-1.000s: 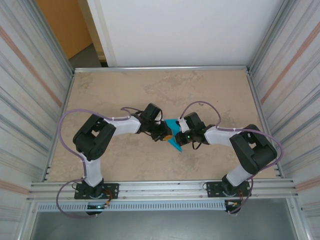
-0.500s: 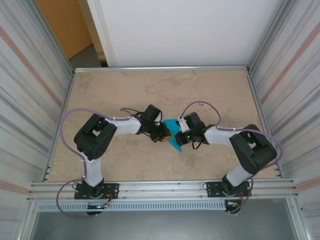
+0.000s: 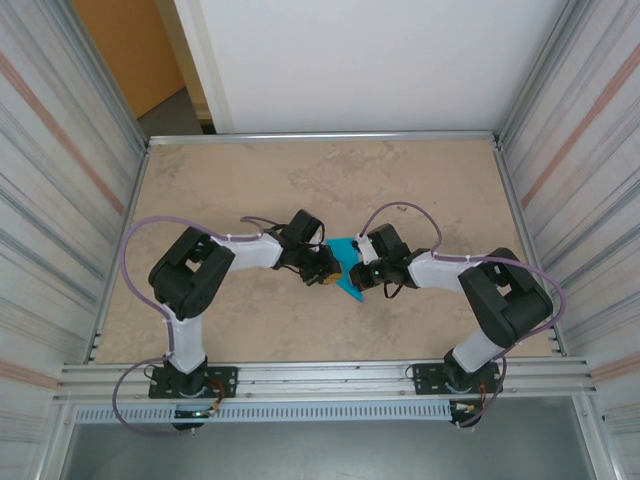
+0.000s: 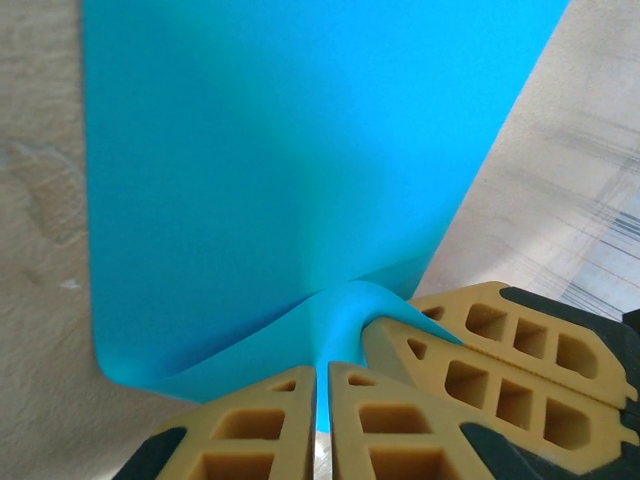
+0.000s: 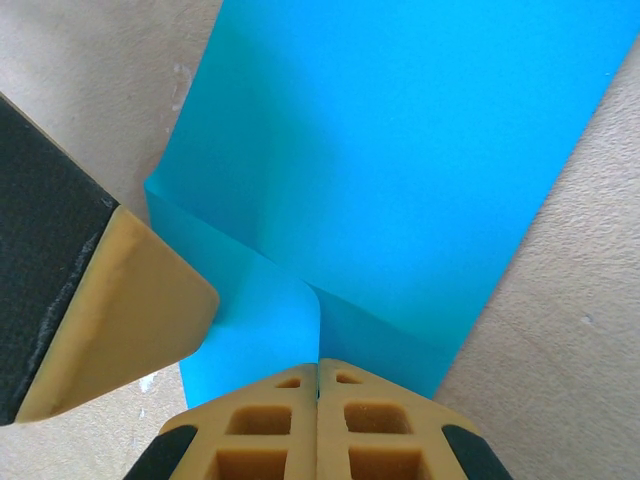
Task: Fold a paper plane with a square sheet of paper (pick it up from the middle)
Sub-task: Third fold the triangle at the center of the table.
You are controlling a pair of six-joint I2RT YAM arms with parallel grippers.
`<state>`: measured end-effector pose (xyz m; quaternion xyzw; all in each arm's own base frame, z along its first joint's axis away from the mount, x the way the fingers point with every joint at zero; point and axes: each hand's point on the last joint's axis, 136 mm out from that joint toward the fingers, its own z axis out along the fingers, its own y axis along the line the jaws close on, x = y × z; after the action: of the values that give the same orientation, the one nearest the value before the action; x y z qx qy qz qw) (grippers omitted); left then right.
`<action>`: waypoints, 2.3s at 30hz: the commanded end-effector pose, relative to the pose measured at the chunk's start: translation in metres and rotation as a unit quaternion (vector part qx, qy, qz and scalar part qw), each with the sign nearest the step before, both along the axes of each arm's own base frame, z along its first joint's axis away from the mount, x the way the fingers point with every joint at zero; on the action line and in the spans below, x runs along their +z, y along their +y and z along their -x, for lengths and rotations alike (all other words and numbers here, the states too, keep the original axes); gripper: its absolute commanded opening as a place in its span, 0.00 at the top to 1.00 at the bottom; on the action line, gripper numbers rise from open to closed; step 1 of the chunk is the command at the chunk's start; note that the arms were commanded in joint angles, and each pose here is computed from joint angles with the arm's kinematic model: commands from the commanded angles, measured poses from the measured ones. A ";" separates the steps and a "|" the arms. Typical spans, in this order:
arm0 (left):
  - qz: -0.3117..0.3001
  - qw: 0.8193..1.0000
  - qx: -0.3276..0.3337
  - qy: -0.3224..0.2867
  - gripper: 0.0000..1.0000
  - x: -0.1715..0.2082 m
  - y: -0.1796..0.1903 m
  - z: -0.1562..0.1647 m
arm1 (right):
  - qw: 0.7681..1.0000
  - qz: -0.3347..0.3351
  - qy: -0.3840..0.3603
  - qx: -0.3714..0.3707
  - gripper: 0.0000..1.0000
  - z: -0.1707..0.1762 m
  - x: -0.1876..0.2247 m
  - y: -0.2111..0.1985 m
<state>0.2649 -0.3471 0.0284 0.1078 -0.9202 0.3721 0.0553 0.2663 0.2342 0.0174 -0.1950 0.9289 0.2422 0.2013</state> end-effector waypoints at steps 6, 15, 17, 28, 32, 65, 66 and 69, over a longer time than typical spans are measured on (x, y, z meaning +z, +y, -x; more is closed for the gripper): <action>-0.028 0.999 -0.001 0.022 0.89 -0.019 0.007 0.009 | 0.999 0.016 0.033 -0.007 1.00 0.008 -0.013 -0.005; -0.035 0.999 -0.002 0.025 0.89 -0.024 0.008 0.010 | 0.999 0.016 0.034 -0.005 1.00 0.009 -0.013 -0.004; -0.037 0.999 -0.002 0.027 0.89 -0.026 0.009 0.010 | 0.999 0.015 0.034 -0.004 1.00 0.009 -0.013 -0.003; -0.089 0.994 0.008 0.058 0.91 -0.044 0.025 0.019 | 0.999 0.001 0.029 -0.019 0.98 0.005 0.003 0.000; -0.104 0.992 0.010 0.067 0.92 -0.049 0.030 0.022 | 0.999 -0.012 0.023 -0.040 0.86 0.000 0.018 -0.002; -0.136 0.987 0.012 0.079 0.93 -0.062 0.041 0.028 | 0.981 -0.066 0.179 -0.021 0.91 0.043 0.024 0.027; -0.136 0.987 0.013 0.079 0.93 -0.062 0.041 0.028 | 0.981 -0.065 0.180 -0.022 0.91 0.043 0.023 0.026; -0.140 0.987 0.012 0.082 0.93 -0.064 0.043 0.029 | 0.981 -0.064 0.179 -0.030 0.92 0.038 0.019 0.023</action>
<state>0.2626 -0.3434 0.0170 0.1210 -0.9284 0.3430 0.0759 0.2202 0.2545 0.0338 -0.0967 0.9415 0.3202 0.0411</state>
